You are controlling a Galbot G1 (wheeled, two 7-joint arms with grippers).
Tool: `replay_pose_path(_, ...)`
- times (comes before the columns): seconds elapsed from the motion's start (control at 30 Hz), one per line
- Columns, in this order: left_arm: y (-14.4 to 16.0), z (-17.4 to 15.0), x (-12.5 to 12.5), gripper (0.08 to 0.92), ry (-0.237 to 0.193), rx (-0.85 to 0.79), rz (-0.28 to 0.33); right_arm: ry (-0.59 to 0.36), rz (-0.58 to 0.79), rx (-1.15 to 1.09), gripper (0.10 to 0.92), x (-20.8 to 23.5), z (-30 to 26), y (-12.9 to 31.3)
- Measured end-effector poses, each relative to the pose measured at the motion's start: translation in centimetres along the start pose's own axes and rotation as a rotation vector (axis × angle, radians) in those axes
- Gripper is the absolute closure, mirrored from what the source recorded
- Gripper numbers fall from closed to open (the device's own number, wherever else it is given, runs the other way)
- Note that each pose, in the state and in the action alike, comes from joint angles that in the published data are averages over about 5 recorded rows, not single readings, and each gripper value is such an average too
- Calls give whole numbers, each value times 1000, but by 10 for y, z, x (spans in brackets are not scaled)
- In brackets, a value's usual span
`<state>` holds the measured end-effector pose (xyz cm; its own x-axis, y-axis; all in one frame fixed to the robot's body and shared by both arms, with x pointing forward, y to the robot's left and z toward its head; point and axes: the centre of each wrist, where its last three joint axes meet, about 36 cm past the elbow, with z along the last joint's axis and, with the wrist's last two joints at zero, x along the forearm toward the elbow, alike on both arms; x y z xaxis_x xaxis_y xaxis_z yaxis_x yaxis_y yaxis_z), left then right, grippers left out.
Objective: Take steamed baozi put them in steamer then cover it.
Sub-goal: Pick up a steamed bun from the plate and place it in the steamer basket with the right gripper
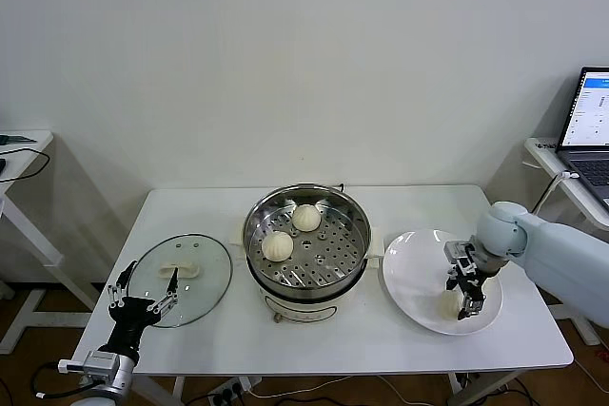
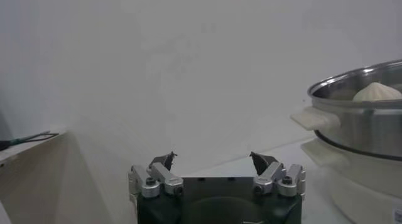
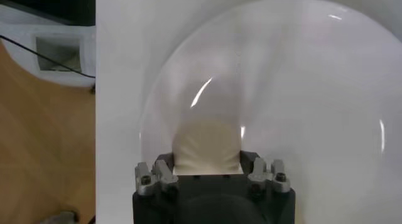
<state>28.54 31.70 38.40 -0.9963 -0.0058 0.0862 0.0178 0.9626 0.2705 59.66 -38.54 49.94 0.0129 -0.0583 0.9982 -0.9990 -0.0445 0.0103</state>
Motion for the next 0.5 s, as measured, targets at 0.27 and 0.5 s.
replay_pose_path(0.27, -1, -3, 1, 177, -3, -5, 4, -46, 94, 74, 344, 87, -19, -23)
replay_pose_path(0.5, 0, -3, 1, 177, -4, -9, 8, -45, 214, 268, 344, 171, -62, -39)
